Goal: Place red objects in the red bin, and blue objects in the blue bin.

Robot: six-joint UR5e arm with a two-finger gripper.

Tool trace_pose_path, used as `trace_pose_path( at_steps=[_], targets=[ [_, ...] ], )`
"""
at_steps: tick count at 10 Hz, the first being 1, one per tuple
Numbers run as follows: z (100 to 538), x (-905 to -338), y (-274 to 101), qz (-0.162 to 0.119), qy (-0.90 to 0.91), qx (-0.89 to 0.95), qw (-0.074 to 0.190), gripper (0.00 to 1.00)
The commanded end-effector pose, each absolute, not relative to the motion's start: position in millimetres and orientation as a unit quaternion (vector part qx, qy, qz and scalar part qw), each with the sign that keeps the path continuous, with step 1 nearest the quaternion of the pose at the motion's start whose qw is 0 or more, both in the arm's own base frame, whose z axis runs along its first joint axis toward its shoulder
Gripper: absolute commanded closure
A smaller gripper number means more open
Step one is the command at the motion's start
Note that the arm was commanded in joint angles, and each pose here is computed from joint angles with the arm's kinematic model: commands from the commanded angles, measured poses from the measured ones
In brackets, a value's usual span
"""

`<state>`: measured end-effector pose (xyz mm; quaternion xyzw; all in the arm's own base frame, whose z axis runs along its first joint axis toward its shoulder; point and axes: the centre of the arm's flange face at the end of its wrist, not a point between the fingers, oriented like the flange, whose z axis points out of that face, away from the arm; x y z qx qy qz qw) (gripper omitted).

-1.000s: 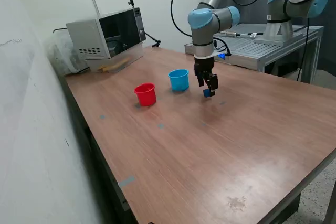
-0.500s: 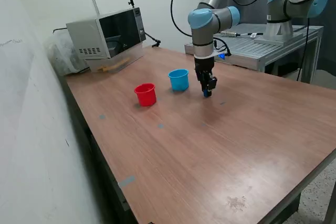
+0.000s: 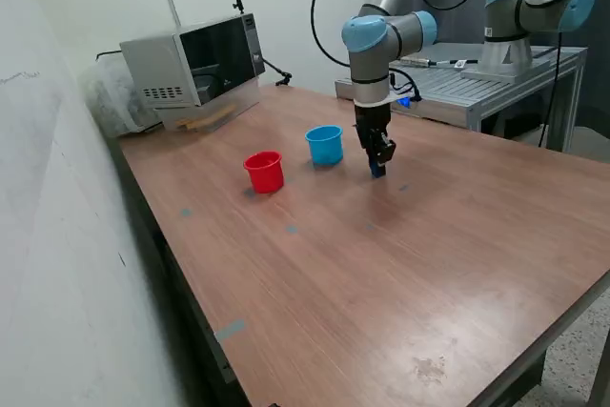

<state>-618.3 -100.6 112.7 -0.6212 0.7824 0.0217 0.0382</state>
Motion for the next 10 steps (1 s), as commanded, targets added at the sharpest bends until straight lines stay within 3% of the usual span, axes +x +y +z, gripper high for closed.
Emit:
trace_pose_path(
  at_steps=[1, 6, 10],
  targets=[
    [139.1, -615.5, -108.3, 0.034, 0.779, -0.626, 0.023, 1.0],
    [229.2, -613.9, -97.5, 0.081, 0.78, -0.62, -0.026, 1.0],
    [235.4, -627.4, -3.3, 0.083, 0.818, -0.569, -0.018, 1.0]
  ],
)
